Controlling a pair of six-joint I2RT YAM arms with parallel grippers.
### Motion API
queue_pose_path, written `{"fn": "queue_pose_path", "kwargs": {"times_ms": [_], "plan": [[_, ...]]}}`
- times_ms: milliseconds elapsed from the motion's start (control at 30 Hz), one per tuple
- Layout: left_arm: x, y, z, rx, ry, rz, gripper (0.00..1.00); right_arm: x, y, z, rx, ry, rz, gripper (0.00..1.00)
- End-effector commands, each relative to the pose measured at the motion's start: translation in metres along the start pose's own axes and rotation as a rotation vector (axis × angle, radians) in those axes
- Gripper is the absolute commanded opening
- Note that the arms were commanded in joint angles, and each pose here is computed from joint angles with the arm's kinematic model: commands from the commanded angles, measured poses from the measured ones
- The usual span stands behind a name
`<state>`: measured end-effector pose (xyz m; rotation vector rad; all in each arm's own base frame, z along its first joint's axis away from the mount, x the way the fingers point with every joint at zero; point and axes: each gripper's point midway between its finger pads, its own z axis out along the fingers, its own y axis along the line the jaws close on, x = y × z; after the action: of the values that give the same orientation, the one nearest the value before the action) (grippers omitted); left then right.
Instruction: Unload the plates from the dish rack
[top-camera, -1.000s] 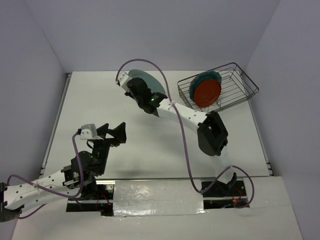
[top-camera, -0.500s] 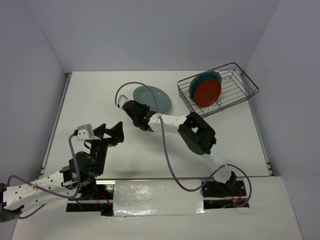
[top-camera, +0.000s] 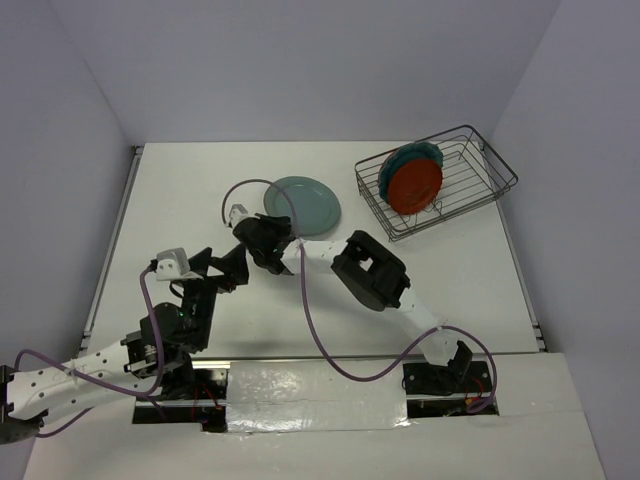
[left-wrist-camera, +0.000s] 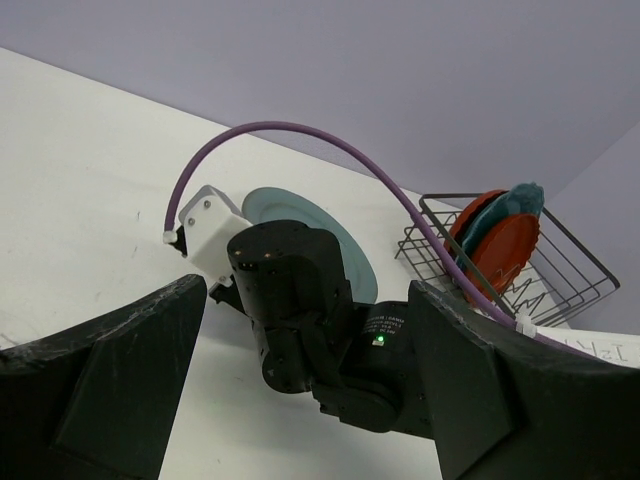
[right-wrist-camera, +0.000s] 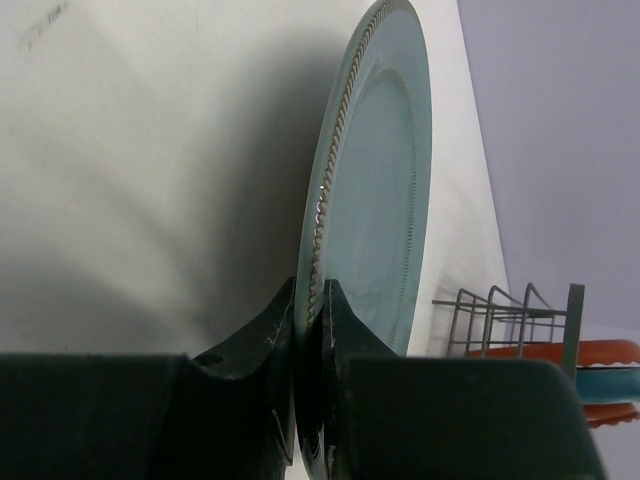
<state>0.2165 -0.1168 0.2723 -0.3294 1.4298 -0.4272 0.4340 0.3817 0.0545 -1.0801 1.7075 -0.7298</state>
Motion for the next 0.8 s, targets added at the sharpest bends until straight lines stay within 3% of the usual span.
{"fn": "queue_pose_path", "kwargs": {"times_ms": [0,33,233,400,500,767], "plan": [[-0.011,-0.005,0.001,-0.003,-0.023,-0.040,0.94,-0.024,-0.030,-0.007,0.087,-0.009,0.097,0.00],[-0.011,-0.005,0.001,-0.003,-0.022,-0.041,0.94,-0.023,-0.029,-0.008,0.085,-0.005,0.095,0.00],[-0.011,-0.005,0.001,0.004,-0.023,-0.043,0.94,-0.018,-0.020,-0.014,0.066,-0.002,0.075,0.41],[-0.010,-0.005,0.001,-0.001,-0.021,-0.035,0.95,-0.017,-0.014,-0.014,0.059,-0.001,0.070,0.47],[-0.009,-0.006,0.001,0.000,-0.021,-0.035,0.94,-0.017,-0.009,-0.016,0.048,0.000,0.069,0.58],[-0.009,-0.006,0.001,0.005,-0.020,-0.033,0.95,-0.023,0.004,-0.029,-0.086,-0.009,0.142,0.63]]}}
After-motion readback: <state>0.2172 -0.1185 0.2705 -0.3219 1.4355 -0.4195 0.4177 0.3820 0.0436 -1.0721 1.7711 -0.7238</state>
